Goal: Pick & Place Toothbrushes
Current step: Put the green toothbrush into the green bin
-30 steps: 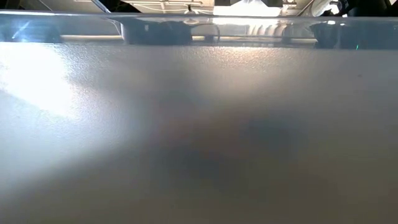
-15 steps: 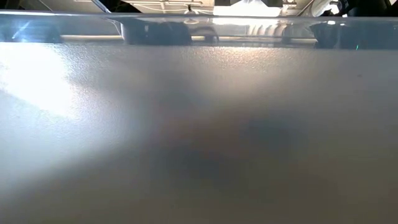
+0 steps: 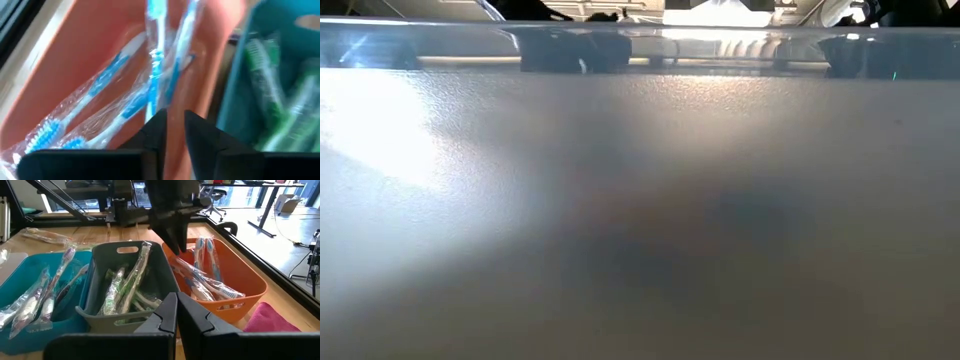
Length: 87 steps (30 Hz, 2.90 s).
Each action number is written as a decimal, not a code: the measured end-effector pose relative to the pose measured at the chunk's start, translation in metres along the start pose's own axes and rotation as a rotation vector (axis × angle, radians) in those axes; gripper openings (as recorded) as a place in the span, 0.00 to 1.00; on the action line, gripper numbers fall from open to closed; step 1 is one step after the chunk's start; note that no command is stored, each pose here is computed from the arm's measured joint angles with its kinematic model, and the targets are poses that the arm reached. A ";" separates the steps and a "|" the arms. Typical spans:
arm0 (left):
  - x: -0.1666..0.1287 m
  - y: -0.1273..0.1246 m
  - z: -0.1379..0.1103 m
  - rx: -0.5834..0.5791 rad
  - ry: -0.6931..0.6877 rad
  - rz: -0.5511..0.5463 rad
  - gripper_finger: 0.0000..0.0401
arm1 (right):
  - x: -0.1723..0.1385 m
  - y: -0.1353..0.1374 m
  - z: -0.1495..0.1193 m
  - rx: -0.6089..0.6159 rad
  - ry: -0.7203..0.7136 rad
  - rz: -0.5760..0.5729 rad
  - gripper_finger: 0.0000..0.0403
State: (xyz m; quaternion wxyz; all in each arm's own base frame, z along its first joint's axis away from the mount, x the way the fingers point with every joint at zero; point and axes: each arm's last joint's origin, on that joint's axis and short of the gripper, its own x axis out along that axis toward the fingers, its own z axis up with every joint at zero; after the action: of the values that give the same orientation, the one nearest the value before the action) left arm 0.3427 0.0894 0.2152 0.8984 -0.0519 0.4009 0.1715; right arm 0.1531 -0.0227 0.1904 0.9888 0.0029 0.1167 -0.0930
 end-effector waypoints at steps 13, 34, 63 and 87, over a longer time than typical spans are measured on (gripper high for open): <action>-0.046 -0.012 -0.006 0.062 0.082 -0.022 0.01 | 0.000 0.000 0.000 0.003 0.001 0.000 0.01; -0.095 -0.127 -0.071 -0.025 0.438 -0.109 0.01 | 0.000 0.000 0.000 0.004 0.000 0.000 0.01; -0.114 -0.131 -0.098 -0.103 0.578 0.121 0.01 | 0.000 0.000 0.000 0.011 0.000 0.001 0.01; -0.108 -0.137 -0.089 -0.064 0.483 0.037 0.01 | 0.000 0.000 0.000 0.011 0.000 0.000 0.01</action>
State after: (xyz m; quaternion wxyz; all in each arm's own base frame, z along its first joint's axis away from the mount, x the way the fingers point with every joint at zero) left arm 0.2610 -0.0880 0.2287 0.7712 -0.1127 0.5991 0.1831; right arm 0.1531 -0.0227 0.1904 0.9888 0.0086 0.1160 -0.0939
